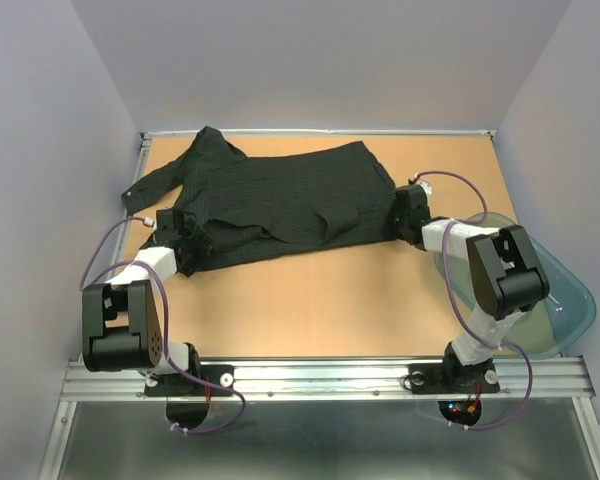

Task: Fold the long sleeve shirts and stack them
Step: Fold the shirt

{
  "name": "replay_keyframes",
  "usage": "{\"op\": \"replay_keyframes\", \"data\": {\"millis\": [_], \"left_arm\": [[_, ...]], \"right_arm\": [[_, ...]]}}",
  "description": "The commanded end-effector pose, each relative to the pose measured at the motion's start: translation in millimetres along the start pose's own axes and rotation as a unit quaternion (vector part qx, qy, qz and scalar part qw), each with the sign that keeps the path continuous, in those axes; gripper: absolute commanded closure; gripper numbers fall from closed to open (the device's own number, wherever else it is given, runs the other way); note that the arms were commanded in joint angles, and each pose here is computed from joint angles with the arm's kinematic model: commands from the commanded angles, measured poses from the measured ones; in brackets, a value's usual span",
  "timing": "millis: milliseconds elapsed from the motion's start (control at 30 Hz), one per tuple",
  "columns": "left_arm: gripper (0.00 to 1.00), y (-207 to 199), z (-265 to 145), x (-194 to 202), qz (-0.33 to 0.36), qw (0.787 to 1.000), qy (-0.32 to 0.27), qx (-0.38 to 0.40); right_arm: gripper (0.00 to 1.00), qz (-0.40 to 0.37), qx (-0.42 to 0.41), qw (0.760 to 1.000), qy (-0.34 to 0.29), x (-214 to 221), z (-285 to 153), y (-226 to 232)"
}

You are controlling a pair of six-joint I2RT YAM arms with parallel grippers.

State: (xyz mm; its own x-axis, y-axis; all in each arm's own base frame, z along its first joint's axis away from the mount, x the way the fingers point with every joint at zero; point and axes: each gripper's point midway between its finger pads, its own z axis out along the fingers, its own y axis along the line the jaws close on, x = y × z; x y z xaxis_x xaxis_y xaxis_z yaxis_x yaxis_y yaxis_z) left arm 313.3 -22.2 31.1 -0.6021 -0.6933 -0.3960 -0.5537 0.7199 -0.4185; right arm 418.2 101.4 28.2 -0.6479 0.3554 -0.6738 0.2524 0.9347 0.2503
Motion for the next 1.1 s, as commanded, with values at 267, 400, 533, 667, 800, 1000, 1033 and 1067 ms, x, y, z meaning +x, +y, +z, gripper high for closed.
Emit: {"op": "replay_keyframes", "data": {"millis": [267,400,533,667,800,1000,1033,1067], "left_arm": [[0.25,64,-22,-17,-0.006,0.995,-0.021,-0.094],[0.25,33,-41,-26,0.015,0.999,-0.043,-0.029],[0.25,-8,-61,-23,0.038,0.996,-0.053,0.054],[0.25,-32,-67,-26,0.032,0.992,-0.065,0.107],[0.25,-36,-52,-26,0.026,0.993,-0.055,0.103],[0.25,-25,-24,-22,0.021,0.997,-0.030,0.070],[0.25,-21,-20,-22,0.020,0.997,-0.031,0.061],[0.25,-19,-18,-23,0.020,0.998,-0.033,0.055]], "right_arm": [[0.66,-0.029,0.024,0.999,0.035,34,-67,-38],[0.66,-0.052,-0.083,0.995,0.018,12,-97,4],[0.64,-0.075,-0.237,0.968,0.028,18,-133,83],[0.63,-0.089,-0.396,0.914,0.019,28,-176,184],[0.64,-0.088,-0.513,0.853,0.046,59,-206,268],[0.66,-0.101,-0.570,0.810,0.090,111,-192,338],[0.66,-0.103,-0.578,0.805,0.083,108,-194,349],[0.66,-0.104,-0.579,0.804,0.086,114,-190,353]]}}
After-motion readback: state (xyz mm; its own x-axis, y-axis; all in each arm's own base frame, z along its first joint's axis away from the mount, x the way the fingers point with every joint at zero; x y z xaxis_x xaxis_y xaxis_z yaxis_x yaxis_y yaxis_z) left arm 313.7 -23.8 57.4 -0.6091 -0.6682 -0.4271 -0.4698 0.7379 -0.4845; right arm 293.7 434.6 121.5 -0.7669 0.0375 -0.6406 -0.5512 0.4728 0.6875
